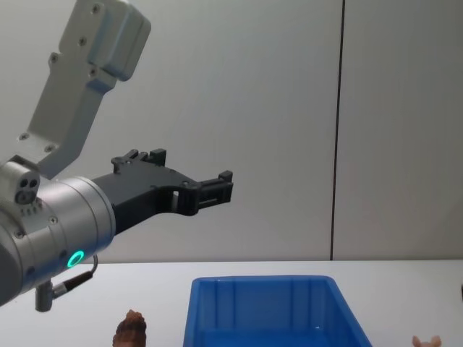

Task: Pick up the two dolls from the table and place them into the box.

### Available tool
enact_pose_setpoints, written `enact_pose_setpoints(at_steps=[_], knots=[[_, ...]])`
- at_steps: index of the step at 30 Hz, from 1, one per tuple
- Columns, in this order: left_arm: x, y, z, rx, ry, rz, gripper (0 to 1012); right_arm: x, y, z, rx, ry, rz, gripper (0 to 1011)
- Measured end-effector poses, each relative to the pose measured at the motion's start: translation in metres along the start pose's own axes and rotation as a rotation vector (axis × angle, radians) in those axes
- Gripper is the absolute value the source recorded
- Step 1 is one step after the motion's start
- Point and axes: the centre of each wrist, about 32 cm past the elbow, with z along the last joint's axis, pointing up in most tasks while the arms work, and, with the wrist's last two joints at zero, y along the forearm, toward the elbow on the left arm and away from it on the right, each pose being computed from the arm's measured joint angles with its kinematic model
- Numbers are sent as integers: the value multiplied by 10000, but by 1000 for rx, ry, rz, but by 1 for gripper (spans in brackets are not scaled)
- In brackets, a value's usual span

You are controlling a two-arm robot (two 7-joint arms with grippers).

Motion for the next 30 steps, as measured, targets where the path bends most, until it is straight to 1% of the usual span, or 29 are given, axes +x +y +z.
enact_pose_setpoints(at_steps=[9,10,13,19,20,30], knots=[[0,0,0,0,0,0,1001,42,29,-128,-95,-15,8,1001],[0,0,0,0,0,0,1001,42,29,-128,-95,-15,8,1001],[0,0,0,0,0,0,1001,50,49,-171,-123,-19,10,1001],[0,0,0,0,0,0,1001,61,74,-221,-155,-21,9,1001],[0,0,0,0,0,0,1001,65,85,-241,-169,-21,9,1001],[0,0,0,0,0,0,1001,83,125,-306,-210,-13,8,1001]])
